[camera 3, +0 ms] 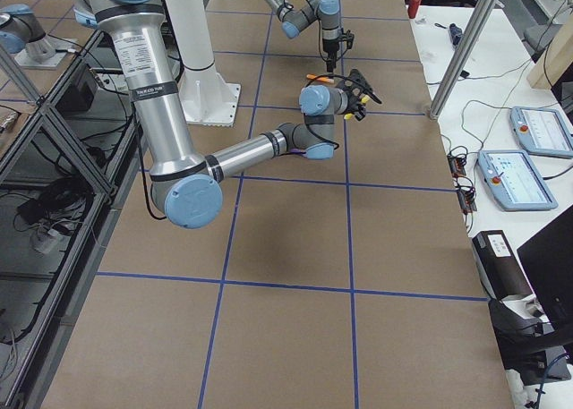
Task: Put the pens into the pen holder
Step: 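Lower the left gripper onto the orange marker while the right lifts the highlighter, then close the left gripper on the orange marker and lift it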
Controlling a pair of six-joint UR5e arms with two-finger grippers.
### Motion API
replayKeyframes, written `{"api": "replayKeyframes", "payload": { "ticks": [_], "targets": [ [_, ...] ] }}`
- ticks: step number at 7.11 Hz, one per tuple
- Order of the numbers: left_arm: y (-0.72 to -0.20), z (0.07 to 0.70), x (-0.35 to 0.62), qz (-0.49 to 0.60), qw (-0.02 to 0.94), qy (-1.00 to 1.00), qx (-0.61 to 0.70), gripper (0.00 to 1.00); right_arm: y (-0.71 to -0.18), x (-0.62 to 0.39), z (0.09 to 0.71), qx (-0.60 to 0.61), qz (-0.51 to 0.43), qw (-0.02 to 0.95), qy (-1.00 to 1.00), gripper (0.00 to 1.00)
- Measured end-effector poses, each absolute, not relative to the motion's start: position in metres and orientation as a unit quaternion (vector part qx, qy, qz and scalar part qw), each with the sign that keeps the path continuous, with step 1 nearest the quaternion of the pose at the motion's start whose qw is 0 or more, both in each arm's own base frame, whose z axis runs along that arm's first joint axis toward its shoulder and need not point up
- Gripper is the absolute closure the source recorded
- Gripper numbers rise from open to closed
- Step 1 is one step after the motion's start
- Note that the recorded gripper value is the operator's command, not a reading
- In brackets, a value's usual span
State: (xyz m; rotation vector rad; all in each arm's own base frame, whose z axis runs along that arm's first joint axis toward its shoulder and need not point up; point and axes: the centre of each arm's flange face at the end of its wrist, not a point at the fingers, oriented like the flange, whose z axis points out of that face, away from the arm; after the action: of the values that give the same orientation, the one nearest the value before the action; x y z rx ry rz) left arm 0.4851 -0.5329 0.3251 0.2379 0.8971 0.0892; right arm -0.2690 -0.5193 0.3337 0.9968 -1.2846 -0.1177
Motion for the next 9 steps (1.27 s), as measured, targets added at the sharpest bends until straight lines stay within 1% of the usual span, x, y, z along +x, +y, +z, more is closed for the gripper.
{"api": "replayKeyframes", "payload": {
  "ticks": [2,6,7,9],
  "targets": [
    [-0.527,0.328,0.494,0.049,0.894,0.431,0.109,0.18,-0.517,-0.274,0.333,0.444,-0.053,0.686,-0.574,1.0],
    [-0.514,0.327,0.511,0.059,0.901,0.421,0.093,0.42,-0.516,-0.277,0.334,0.443,-0.054,0.686,-0.575,1.0],
    [-0.513,0.327,0.512,0.059,0.901,0.42,0.093,0.44,-0.516,-0.278,0.334,0.442,-0.054,0.686,-0.575,1.0],
    [-0.513,0.329,0.512,0.059,0.901,0.419,0.092,0.45,-0.516,-0.278,0.334,0.443,-0.054,0.686,-0.575,1.0]
  ]
}}
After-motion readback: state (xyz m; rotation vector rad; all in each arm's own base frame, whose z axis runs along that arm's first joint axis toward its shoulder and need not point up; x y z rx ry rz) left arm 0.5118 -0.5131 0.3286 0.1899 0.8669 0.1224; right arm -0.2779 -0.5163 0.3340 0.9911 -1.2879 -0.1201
